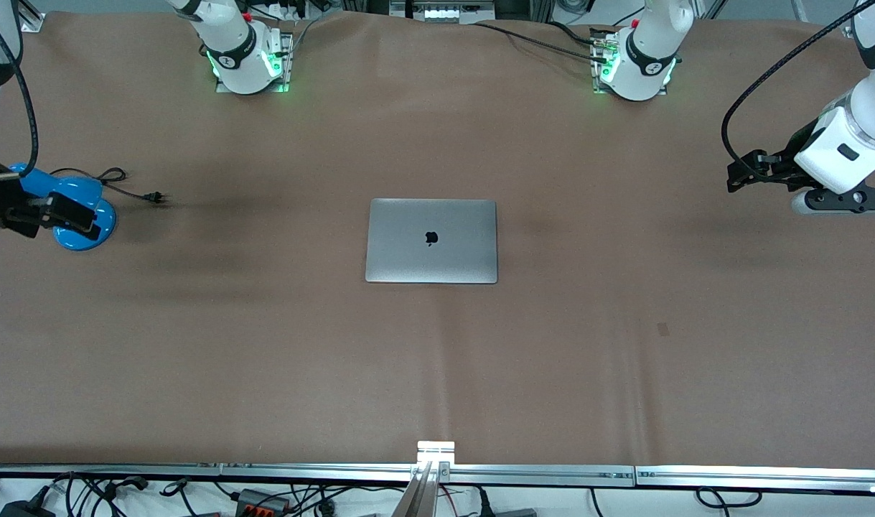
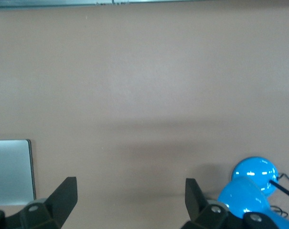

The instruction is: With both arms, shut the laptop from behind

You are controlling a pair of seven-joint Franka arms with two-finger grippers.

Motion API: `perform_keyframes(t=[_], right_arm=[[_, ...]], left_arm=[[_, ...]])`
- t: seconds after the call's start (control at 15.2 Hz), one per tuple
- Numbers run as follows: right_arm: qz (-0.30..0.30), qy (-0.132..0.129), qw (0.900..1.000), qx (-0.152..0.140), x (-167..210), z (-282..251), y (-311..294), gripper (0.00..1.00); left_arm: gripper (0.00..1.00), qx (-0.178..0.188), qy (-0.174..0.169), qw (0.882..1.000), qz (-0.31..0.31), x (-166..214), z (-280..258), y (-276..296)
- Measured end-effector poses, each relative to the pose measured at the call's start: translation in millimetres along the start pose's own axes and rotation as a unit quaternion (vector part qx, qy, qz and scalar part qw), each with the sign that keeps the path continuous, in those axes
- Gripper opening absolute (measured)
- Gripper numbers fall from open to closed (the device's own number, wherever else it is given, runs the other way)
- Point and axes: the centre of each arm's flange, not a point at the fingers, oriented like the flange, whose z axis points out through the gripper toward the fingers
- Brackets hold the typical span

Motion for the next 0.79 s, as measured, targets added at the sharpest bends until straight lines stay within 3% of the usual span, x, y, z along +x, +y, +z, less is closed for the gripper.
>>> perform_keyframes(t=[0.39, 0.79], right_arm=[[0.002, -0.020, 1.000, -0.001, -55.0, 2.5, 6.7, 1.00], [0.002, -0.008, 1.000, -0.007, -61.5, -1.6, 9.7, 1.00]], left_arm=[[1.00, 0.000, -0.001, 1.000, 0.000, -0.2, 0.1, 0.2], [1.00, 0.000, -0.001, 1.000, 0.001, -0.3, 0.1, 1.1]])
